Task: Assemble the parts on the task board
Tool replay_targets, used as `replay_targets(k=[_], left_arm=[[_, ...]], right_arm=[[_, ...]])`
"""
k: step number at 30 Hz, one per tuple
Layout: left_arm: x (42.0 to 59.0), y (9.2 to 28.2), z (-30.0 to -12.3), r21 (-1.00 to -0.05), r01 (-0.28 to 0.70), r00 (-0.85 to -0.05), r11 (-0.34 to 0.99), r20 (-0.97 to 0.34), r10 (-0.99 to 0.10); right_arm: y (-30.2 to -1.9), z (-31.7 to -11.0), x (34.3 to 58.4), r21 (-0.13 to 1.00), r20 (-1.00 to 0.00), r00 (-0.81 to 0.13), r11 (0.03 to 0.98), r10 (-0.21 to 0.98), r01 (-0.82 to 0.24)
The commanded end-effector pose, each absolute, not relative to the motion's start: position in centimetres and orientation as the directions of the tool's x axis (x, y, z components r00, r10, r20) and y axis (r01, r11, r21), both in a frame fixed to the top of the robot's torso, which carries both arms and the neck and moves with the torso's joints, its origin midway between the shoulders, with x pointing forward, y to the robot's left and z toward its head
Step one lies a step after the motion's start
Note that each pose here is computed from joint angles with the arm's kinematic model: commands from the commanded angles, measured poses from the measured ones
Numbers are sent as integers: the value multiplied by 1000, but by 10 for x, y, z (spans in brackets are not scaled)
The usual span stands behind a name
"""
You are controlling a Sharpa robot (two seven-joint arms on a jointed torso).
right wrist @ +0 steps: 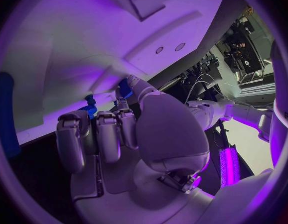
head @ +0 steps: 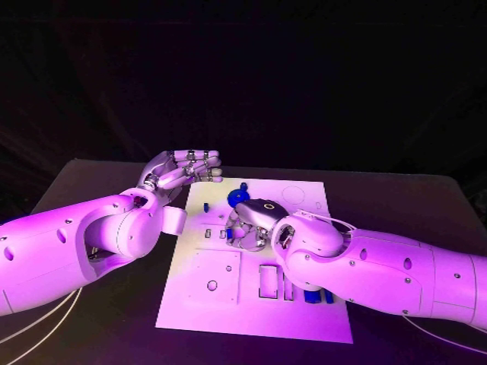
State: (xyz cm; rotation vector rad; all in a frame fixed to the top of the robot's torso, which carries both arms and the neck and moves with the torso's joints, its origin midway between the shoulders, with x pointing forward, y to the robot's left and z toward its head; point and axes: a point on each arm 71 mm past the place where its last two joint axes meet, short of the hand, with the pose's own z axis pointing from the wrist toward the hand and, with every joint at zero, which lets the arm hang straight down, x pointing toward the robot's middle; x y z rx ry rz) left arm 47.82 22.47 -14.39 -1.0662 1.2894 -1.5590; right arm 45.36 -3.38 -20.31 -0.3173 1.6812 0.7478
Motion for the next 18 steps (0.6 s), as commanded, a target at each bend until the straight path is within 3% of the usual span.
replay_targets(k=[1,18], left_arm=[[477,223,-143,-987,80,-316,-142,109,-942],[477,223,-143,-987,78,-318,-141,110,-942]], right_arm=[[-37,-208,454,275,-954,-263,777,146,-567],[-36,-207,454,280,-955,-248,777,164,-563]])
